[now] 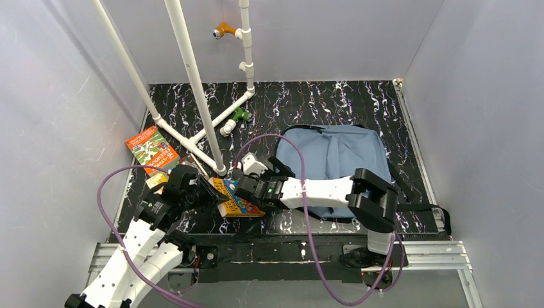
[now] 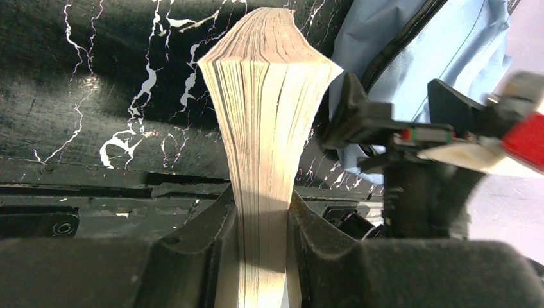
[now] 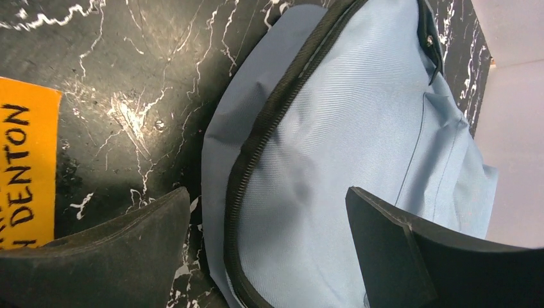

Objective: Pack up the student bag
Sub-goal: Pick up the book from the center of the board.

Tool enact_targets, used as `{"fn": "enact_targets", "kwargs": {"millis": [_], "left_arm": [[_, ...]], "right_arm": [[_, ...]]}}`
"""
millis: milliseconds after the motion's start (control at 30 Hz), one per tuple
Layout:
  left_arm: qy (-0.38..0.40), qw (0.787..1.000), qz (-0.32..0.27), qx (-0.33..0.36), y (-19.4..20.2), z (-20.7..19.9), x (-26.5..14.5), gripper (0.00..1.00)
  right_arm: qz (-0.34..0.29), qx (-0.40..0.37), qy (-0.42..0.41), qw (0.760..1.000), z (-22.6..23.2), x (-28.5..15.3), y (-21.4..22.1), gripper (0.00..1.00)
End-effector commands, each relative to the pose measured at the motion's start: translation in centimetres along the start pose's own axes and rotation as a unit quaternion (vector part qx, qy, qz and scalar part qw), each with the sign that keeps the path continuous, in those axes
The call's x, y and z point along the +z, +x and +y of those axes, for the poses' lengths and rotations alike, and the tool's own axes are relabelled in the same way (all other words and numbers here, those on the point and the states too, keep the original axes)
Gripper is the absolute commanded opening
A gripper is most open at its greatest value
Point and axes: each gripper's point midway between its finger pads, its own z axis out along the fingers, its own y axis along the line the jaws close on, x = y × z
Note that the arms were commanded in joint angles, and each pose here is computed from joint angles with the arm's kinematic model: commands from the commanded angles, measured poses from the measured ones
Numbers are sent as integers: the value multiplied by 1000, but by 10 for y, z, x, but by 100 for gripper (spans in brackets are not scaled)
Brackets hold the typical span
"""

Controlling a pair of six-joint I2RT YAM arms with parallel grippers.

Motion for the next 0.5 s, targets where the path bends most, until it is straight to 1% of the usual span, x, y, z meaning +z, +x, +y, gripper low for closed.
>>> {"fn": "enact_targets", "kwargs": {"millis": [0, 67, 167, 267, 367, 467], "left_arm": [[9, 1000, -4, 13, -1, -5, -12, 0], [9, 1000, -3, 13, 0, -3, -12, 0], [8, 1000, -3, 13, 1, -1, -13, 0], [9, 1000, -4, 12, 1, 0, -12, 0], [6, 1000, -5, 12, 1, 1, -12, 0], [4, 1000, -5, 15, 0, 0, -12, 0]], "right_arm": [[4, -14, 54, 998, -8, 4, -6, 98], [9, -27, 84, 996, -13, 7, -4, 97], [14, -47, 127, 991, -22, 8, -2, 92], [16, -53, 140, 989, -28, 7, -3, 88], [14, -41, 131, 990, -32, 2, -6, 78], [6, -23, 126, 992, -40, -5, -8, 62]]}}
